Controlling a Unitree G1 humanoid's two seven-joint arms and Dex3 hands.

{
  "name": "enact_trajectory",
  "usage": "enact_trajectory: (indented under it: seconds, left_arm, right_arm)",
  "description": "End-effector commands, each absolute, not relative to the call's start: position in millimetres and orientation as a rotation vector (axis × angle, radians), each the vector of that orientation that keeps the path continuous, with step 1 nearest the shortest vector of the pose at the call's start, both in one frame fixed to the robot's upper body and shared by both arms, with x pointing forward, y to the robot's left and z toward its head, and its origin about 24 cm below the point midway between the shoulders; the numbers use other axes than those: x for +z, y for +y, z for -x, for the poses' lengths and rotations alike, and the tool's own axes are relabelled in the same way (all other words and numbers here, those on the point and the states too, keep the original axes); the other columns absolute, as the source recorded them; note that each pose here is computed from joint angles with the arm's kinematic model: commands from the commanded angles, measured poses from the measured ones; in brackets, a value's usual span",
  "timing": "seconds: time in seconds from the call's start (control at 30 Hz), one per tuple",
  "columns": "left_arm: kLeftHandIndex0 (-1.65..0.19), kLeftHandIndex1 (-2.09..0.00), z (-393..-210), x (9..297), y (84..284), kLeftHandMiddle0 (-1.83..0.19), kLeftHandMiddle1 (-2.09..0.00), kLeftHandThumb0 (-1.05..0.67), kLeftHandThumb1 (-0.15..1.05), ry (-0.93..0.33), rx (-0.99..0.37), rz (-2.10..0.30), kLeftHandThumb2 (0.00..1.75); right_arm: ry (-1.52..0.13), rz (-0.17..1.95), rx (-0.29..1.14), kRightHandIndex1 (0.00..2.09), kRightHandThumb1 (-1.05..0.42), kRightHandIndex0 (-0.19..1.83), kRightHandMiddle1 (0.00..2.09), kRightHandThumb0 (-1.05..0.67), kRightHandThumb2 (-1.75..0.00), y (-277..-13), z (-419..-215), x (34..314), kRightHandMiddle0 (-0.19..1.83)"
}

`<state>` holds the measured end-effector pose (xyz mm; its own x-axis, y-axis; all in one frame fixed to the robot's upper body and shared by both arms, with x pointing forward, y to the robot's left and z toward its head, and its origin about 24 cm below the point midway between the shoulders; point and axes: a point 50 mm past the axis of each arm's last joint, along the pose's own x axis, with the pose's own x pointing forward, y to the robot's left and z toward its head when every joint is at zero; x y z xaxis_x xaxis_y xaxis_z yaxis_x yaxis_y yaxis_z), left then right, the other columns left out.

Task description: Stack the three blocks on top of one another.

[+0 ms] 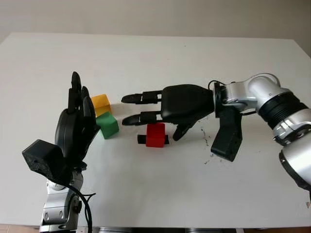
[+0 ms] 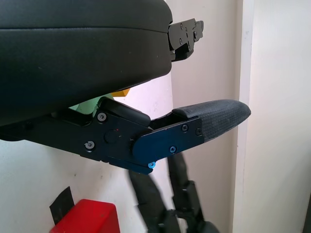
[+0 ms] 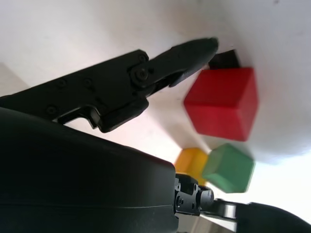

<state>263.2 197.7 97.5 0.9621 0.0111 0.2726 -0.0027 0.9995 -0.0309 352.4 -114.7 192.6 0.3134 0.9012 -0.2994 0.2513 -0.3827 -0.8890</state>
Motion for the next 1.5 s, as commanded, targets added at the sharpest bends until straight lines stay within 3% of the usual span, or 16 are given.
enact_trajectory:
  seconds: [0.0, 0.23, 0.33, 0.47, 0.63, 0.7, 0.8, 0.87, 1.0, 1.1, 1.27, 1.47]
  left_arm:
    - [0.19, 0.0, -261.0, 102, 201.4, 0.19, 0.0, -0.74, 1.05, -0.294, 0.009, 0.018, 0.7]
    - [0.19, 0.0, -256.6, 109, 208.0, 0.19, 0.0, -0.74, 1.05, -0.309, 0.008, -0.012, 0.68]
    - [0.19, 0.0, -256.4, 118, 212.2, 0.19, 0.0, -0.72, 1.05, -0.34, 0.027, -0.036, 0.65]
    - [0.19, 0.0, -259.6, 136, 227.9, 0.19, 0.0, -0.69, 1.05, -0.378, 0.066, -0.156, 0.53]
    - [0.14, -0.04, -263.5, 158, 247.6, 0.12, -0.05, -0.65, 1.05, -0.386, 0.107, -0.445, 0.45]
    - [0.06, -0.07, -266.4, 170, 255.1, 0.07, -0.07, -0.58, 1.05, -0.376, 0.115, -0.508, 0.28]
    - [-0.08, -0.14, -270.1, 189, 263.9, -0.04, -0.1, -0.46, 1.02, -0.366, 0.131, -0.675, 0.12]
    - [-0.24, -0.21, -273.9, 203, 268.7, -0.2, -0.13, -0.44, 0.99, -0.335, 0.146, -0.843, 0.07]
    - [-0.42, -0.28, -287.7, 228, 269.6, -0.31, -0.12, -0.38, 0.91, -0.287, 0.11, -1.082, 0.03]
    - [-0.39, -0.25, -299.6, 239, 270.7, -0.27, -0.08, -0.37, 0.89, -0.249, 0.01, -1.194, 0.03]
    - [-0.32, -0.12, -318.5, 261, 266.4, -0.13, -0.04, -0.44, 0.84, -0.207, -0.164, -1.603, 0.04]
    - [-0.29, -0.06, -329.6, 259, 258.0, -0.12, -0.05, -0.39, 0.78, -0.368, -0.306, -1.985, 0.04]
  right_arm:
    - [-0.999, 1.822, 1.024, 0.0, -0.91, -0.19, 0.0, -0.87, -0.05, -126, -352, 211, -0.19]
    - [-0.795, 1.708, 0.932, 0.0, -0.93, -0.19, 0.0, -0.87, -0.06, -154, -345, 239, -0.19]
    - [-0.722, 1.445, 0.857, 0.0, -1.0, -0.19, 0.01, -0.89, -0.09, -164, -346, 239, -0.18]
    - [-0.606, 1.039, 0.656, 0.01, -1.04, -0.19, 0.04, -0.88, -0.3, -185, -354, 218, -0.15]
    - [-0.432, 0.725, 0.547, 0.0, -1.05, -0.19, 0.04, -0.85, -0.35, -189, -352, 179, -0.16]
    - [-0.37, 0.627, 0.511, 0.0, -1.05, -0.19, 0.03, -0.85, -0.34, -188, -349, 162, -0.18]
    - [-0.332, 0.55, 0.459, 0.0, -1.05, -0.19, 0.03, -0.81, -0.29, -188, -344, 146, -0.19]
    - [-0.312, 0.517, 0.421, 0.0, -1.05, -0.19, 0.04, -0.77, -0.25, -187, -341, 139, -0.19]
    - [-0.3, 0.506, 0.389, 0.0, -1.05, -0.19, 0.04, -0.75, -0.23, -188, -337, 131, -0.19]
    - [-0.284, 0.511, 0.376, 0.0, -1.05, -0.19, 0.05, -0.77, -0.23, -190, -336, 128, -0.18]
    - [-0.28, 0.505, 0.367, 0.0, -1.05, -0.19, 0.06, -0.76, -0.2, -194, -335, 128, -0.17]
    - [-0.286, 0.498, 0.351, 0.01, -1.05, -0.19, 0.06, -0.74, -0.14, -196, -336, 126, -0.15]
